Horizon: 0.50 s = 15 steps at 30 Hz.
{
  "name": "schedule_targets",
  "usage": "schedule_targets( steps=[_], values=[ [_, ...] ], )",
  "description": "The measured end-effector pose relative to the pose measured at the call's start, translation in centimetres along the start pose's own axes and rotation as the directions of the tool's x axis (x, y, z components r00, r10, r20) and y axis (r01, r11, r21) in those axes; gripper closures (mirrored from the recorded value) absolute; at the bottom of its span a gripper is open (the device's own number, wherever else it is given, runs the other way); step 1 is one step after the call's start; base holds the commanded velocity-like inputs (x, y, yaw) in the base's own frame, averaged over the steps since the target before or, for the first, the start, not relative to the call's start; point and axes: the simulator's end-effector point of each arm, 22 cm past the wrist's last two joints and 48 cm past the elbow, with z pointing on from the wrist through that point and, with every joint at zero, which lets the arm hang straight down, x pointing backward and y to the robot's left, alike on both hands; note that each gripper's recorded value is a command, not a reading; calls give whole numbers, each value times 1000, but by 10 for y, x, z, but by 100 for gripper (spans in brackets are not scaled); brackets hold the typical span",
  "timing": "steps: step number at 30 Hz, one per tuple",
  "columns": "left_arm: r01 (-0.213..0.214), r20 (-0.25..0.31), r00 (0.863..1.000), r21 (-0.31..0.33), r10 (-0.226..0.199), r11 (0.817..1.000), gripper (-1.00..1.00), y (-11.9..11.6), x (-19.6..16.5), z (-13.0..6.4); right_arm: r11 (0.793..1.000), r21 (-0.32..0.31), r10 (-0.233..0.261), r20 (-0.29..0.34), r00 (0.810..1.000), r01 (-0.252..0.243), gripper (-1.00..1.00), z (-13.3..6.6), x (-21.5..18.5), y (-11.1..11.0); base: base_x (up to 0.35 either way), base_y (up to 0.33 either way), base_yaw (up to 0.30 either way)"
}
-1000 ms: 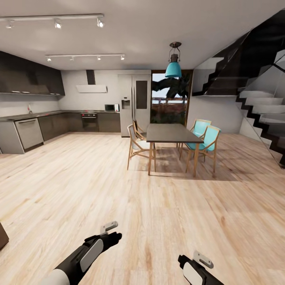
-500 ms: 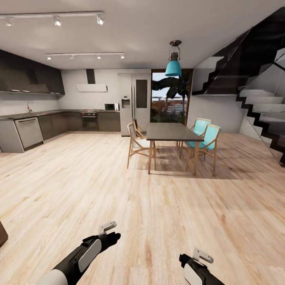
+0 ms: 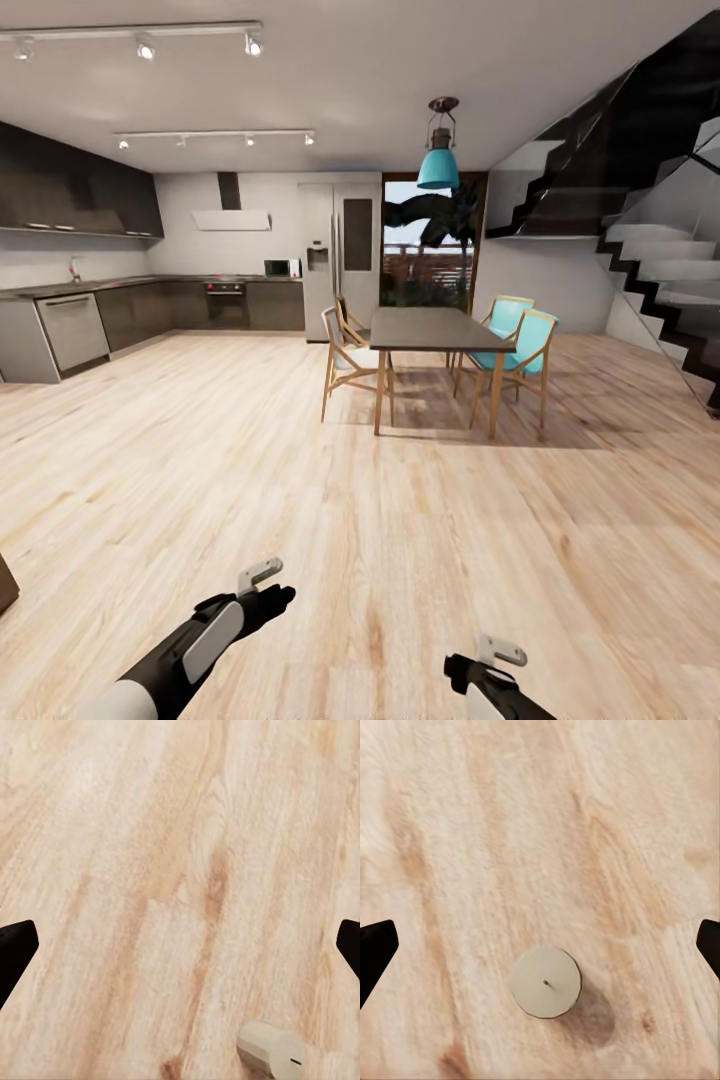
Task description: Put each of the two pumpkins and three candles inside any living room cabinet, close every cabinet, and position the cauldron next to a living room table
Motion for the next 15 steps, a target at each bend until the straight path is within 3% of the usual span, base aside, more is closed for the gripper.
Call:
schedule_targets(
  steps=[1, 3, 8, 12, 15],
  values=[
    [2, -1, 1000, 11, -2, 1000, -100, 0, 1, 1, 1000, 0, -1, -2, 1000, 1, -100, 2, 2, 0, 0, 0, 0],
    [19, -15, 1000, 111, -17, 994, -100, -14, 5, 2, 1000, 1, -5, -17, 1000, 6, -100, 4, 9, -1, 0, 0, 0],
    [30, -65, 998, 285, -12, 958, -100, -22, 11, -3, 1000, -1, -11, -32, 999, 11, -100, 12, 20, -2, 0, 0, 0],
    [33, -72, 997, 323, -10, 946, -100, -23, 16, -1, 1000, -3, -15, -32, 999, 15, -100, 17, 27, -1, 0, 0, 0],
    [34, -73, 997, 330, -10, 943, -100, -20, 20, 2, 998, -7, -55, -23, 998, 55, -100, 21, 31, 0, 0, 0, 0]
  ],
)
